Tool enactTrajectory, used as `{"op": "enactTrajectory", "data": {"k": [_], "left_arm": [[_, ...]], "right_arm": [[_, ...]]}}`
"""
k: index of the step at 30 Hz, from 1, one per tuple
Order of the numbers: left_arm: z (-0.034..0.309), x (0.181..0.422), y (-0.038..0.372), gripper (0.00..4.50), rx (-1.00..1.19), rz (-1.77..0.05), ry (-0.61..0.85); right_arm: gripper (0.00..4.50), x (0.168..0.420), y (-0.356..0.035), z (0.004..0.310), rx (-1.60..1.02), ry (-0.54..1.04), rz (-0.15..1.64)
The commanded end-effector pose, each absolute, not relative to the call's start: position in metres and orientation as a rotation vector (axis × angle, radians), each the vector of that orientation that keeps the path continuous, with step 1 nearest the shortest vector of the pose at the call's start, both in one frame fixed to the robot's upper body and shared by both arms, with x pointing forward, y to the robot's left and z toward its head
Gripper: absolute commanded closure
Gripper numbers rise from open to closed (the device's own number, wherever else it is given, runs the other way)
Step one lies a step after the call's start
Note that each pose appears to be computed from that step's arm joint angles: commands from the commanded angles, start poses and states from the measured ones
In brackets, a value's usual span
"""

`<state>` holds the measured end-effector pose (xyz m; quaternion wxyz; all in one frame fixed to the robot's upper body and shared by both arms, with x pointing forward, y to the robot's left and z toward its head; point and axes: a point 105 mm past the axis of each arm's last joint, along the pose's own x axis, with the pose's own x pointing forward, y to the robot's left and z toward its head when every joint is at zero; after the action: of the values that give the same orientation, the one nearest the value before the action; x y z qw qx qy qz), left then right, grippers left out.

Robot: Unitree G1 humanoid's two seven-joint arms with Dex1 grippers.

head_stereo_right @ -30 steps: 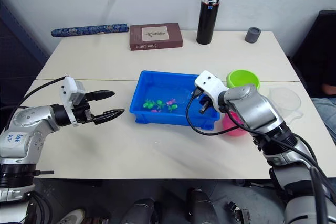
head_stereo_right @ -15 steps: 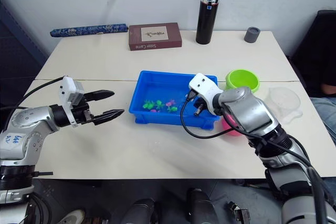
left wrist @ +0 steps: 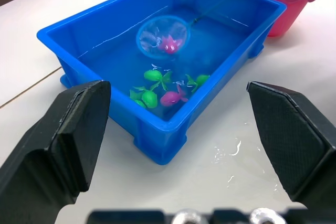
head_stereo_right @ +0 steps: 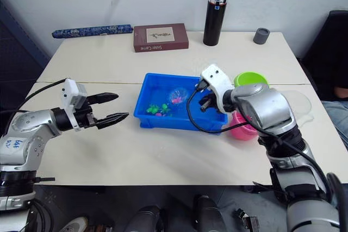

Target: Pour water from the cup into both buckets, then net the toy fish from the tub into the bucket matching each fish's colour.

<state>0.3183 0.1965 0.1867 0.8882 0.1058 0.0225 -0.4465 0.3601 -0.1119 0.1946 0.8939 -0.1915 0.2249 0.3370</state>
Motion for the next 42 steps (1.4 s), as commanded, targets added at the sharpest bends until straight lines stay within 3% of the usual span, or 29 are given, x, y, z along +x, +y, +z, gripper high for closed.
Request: {"op": "enactTrajectory", "data": {"k": [1, 11, 22, 30, 42], "left_arm": [[0.200, 0.319, 0.197, 0.03, 0.253, -0.935, -0.002], [0.200, 0.322, 0.189, 0.03, 0.261, -0.975, -0.010], [0.209, 0.330, 0.174, 0.03, 0.292, -1.060, -0.029], [0.210, 0.340, 0.165, 0.03, 0.300, -1.113, -0.040], [0.211, 0.346, 0.154, 0.03, 0.299, -1.168, -0.062]], "right_arm": [[4.50, 0.356, -0.119, 0.217, -0.390, 0.392, 0.691], [4.50, 0.342, -0.132, 0.220, -0.354, 0.354, 0.704], [4.50, 0.302, -0.207, 0.245, -0.253, 0.242, 0.583], [4.50, 0.270, -0.274, 0.254, -0.319, 0.244, 0.378], [4.50, 0.235, -0.313, 0.233, -0.612, 0.180, 0.204]]}}
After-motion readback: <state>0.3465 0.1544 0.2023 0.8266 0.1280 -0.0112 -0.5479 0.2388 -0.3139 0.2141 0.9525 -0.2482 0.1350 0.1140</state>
